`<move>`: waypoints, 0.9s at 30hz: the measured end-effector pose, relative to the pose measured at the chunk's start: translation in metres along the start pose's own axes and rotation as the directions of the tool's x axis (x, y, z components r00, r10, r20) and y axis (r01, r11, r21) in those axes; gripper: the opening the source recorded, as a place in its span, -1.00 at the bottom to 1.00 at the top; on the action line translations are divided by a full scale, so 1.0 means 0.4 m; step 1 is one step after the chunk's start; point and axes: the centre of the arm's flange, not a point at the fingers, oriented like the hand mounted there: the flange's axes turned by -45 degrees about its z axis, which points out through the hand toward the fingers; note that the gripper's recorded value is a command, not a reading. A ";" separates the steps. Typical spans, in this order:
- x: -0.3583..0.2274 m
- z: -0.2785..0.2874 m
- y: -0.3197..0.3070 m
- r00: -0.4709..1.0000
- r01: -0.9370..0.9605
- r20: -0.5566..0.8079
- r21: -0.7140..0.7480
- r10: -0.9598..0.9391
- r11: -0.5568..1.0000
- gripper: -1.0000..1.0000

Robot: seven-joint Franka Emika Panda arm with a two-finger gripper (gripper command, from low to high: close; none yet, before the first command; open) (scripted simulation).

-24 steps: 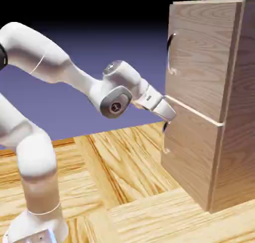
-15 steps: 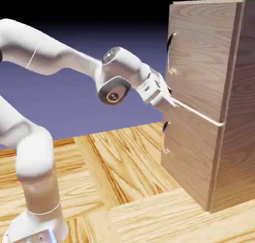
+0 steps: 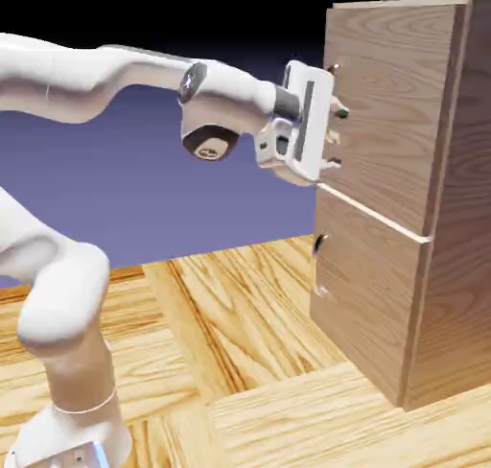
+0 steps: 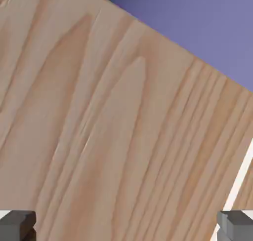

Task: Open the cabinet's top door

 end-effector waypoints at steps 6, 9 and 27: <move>-0.021 -0.026 -0.040 0.958 -0.286 -0.010 0.084 0.288 0.954 0.00; -0.038 -0.035 -0.056 0.906 -0.419 0.004 0.123 0.422 0.899 0.00; -0.236 -0.020 -0.102 0.286 -0.953 0.232 0.171 0.930 0.251 0.00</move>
